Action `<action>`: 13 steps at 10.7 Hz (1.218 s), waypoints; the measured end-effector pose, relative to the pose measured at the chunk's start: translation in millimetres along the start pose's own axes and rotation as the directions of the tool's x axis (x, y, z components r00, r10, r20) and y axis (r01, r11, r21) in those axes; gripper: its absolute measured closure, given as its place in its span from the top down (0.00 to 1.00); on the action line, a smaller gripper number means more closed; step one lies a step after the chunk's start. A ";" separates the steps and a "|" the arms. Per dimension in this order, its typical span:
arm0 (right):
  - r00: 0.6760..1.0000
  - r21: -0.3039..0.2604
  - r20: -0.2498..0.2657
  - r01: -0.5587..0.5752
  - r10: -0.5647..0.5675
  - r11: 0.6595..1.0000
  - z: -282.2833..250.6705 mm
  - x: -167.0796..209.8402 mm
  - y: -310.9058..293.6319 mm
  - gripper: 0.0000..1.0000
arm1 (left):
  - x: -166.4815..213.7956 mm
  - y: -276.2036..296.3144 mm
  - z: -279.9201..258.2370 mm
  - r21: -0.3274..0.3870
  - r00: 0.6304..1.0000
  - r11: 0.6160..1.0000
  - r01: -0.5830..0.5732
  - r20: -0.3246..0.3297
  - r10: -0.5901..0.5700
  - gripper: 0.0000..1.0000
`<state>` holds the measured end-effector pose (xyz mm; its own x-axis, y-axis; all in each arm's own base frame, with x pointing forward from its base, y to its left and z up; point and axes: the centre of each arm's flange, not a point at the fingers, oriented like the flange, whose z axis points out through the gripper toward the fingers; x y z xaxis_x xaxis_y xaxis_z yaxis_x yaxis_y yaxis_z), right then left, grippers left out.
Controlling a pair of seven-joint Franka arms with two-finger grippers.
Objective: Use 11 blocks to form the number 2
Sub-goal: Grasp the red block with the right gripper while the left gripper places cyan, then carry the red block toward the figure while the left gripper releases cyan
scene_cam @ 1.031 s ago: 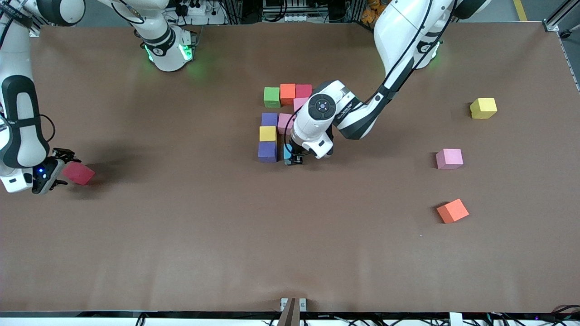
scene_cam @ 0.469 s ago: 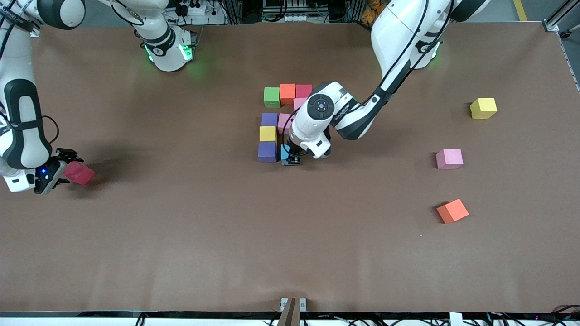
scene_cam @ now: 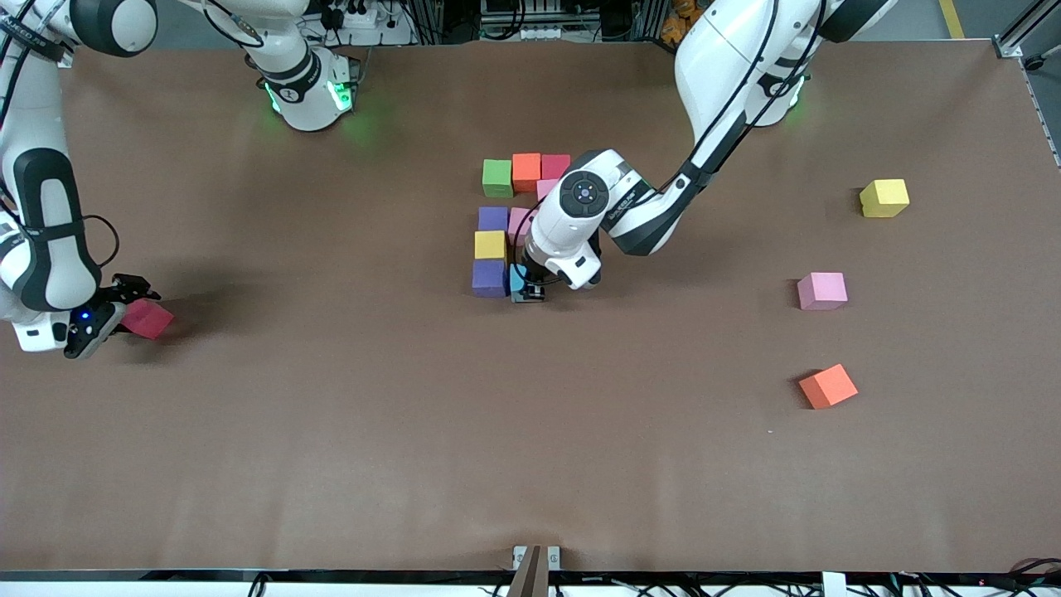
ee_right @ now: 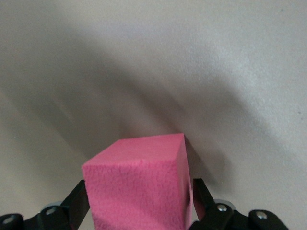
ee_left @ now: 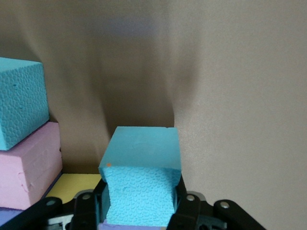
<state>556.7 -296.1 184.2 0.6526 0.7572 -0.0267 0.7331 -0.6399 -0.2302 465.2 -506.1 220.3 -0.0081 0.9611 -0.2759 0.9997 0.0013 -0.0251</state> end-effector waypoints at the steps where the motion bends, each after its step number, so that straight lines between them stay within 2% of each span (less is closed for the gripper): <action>1: 1.000 0.000 -0.002 0.008 -0.008 1.000 -0.1 4.8 -0.5 0.83 | -1.5 -1.8 0.7 0.001 1.000 1.000 -0.003 0.000 0.003 0.53; 3: 1.000 -0.002 -0.003 0.014 -0.014 1.000 -0.7 8.6 -0.8 0.87 | -6.7 -8.1 3.0 0.005 1.000 1.000 -0.015 0.000 0.015 0.53; 6: 1.000 -0.004 -0.004 0.018 -0.018 1.000 -1.7 10.8 -0.6 0.75 | -11.5 -15.0 6.9 0.011 1.000 1.000 -0.022 -0.001 0.022 0.53; 7: 1.000 -0.006 -0.005 0.022 -0.022 1.000 -2.8 13.7 -0.8 0.63 | -11.1 -14.7 7.5 0.011 1.000 1.000 -0.021 -0.001 0.021 0.53; 8: 1.000 -0.014 -0.006 0.030 -0.030 0.999 -6.0 18.7 -0.1 0.62 | -10.9 -14.5 8.0 0.010 1.000 1.000 -0.021 -0.001 0.021 0.53; 10: 0.998 -0.038 -0.011 0.059 -0.060 0.998 -25.6 43.5 1.9 0.61 | -10.5 -14.1 8.8 0.010 1.000 1.000 -0.020 0.000 0.020 0.53; 13: 0.997 -0.013 -0.010 0.083 -0.083 0.997 -62.6 113.5 -12.6 0.61 | -9.9 -12.6 11.0 0.010 1.000 1.000 -0.017 0.001 0.017 0.53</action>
<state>633.5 -210.3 245.0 0.5916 0.8062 0.0019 0.7869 -0.5769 -0.2189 452.5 -518.7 212.8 0.0090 0.9608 -0.2771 0.9994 -0.0181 -0.0301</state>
